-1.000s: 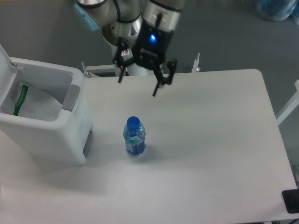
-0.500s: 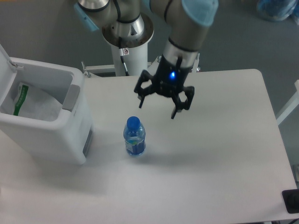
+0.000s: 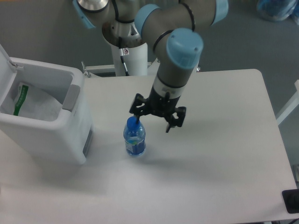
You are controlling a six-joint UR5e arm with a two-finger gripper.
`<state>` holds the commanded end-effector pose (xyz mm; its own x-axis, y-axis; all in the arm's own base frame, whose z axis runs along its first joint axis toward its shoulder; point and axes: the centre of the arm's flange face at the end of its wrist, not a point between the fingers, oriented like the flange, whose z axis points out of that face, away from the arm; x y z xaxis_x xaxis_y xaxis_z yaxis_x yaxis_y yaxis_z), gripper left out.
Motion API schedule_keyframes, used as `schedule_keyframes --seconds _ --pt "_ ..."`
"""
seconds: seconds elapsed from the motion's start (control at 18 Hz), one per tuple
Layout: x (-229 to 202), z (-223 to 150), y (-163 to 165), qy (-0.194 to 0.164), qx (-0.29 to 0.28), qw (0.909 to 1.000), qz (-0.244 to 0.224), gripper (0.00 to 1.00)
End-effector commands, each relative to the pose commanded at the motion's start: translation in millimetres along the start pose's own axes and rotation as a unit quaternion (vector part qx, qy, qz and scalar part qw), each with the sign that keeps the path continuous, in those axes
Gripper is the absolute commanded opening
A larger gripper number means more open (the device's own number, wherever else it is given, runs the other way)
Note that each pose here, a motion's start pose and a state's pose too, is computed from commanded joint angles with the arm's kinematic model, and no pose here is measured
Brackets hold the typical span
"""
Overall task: Place the trash in the trash can
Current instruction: 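Move the open gripper over the blue-capped water bottle, then lower the gripper around the bottle cap and close it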
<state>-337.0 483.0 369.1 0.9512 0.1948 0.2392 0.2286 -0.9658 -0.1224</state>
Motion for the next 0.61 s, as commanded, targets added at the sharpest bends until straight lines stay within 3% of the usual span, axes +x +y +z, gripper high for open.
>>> schedule_keyframes --seconds 0.22,0.61 --pt "18 9 0 0.013 -0.018 0.9997 0.007 1.0" --pt "19 14 -2 0.003 -0.026 0.9996 0.008 0.99"
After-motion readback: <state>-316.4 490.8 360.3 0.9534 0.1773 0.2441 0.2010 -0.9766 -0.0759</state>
